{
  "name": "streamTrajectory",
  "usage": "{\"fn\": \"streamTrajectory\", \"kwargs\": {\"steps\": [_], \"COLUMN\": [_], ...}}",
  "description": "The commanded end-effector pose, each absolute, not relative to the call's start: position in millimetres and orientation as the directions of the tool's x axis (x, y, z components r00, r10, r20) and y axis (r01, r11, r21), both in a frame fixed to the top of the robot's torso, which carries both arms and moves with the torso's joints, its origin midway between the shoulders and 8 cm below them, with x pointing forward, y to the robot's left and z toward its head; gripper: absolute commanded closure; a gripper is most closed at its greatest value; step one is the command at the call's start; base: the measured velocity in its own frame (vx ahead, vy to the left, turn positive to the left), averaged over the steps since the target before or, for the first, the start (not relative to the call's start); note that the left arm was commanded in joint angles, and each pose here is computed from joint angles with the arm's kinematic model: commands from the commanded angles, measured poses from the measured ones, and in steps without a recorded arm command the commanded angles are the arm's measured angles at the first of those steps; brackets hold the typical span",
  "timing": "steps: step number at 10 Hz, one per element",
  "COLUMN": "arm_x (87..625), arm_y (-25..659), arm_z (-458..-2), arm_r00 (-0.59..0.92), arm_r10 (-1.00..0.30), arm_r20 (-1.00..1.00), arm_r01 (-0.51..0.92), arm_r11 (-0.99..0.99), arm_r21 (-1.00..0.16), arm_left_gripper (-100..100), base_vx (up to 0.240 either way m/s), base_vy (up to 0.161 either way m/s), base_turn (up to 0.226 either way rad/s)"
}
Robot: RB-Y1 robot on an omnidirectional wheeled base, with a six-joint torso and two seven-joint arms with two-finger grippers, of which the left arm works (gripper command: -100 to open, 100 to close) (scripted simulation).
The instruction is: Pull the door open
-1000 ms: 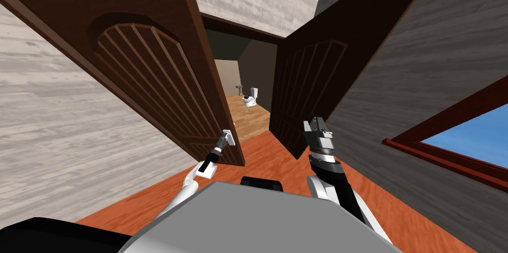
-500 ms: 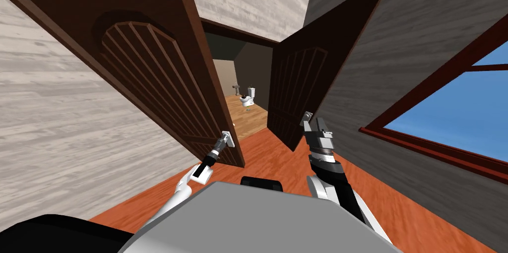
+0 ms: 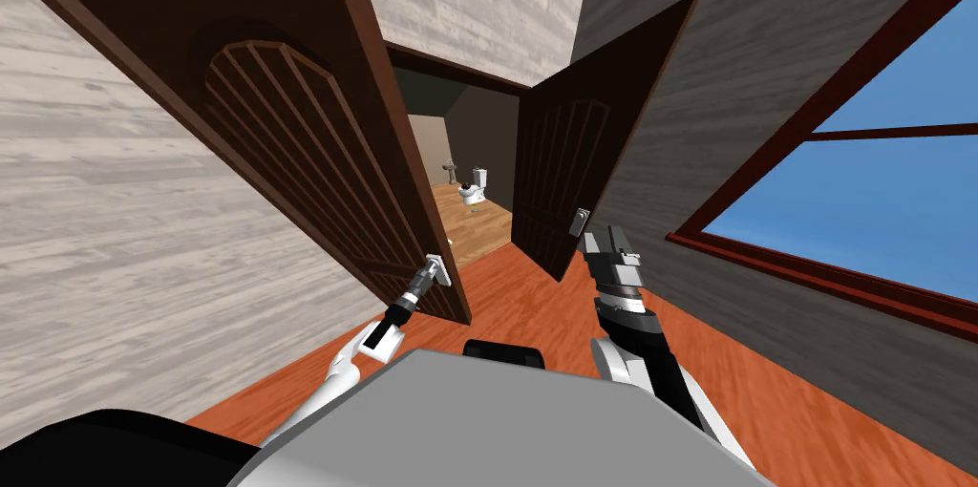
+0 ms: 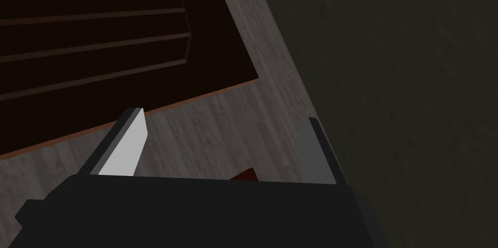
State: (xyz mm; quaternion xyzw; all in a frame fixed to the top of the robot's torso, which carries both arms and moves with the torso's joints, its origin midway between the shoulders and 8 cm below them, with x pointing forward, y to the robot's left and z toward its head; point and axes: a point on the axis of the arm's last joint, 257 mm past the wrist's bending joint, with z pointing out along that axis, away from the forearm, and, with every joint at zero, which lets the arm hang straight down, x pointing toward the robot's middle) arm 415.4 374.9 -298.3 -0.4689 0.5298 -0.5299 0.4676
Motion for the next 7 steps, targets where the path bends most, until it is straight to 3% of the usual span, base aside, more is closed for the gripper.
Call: {"fn": "streamTrajectory", "kwargs": {"steps": [1, 5, 7], "arm_x": [406.8, 387.8, 385.7], "arm_y": [377.1, 379.3, 375.3], "arm_z": [-298.8, -296.8, -299.6], "arm_r00": [-0.138, -0.181, -0.19], "arm_r10": [-0.99, -0.983, -0.982], "arm_r20": [-0.001, -0.001, 0.004], "arm_r01": [-0.002, 0.0, -0.005], "arm_r11": [0.001, 0.001, -0.004], "arm_r21": [-1.0, -1.0, -1.0], "arm_left_gripper": [100, 100, 100], "base_vx": [-0.196, -0.203, -0.129], "base_vy": [0.091, 0.11, 0.057], "base_turn": [-0.14, -0.133, -0.053]}}
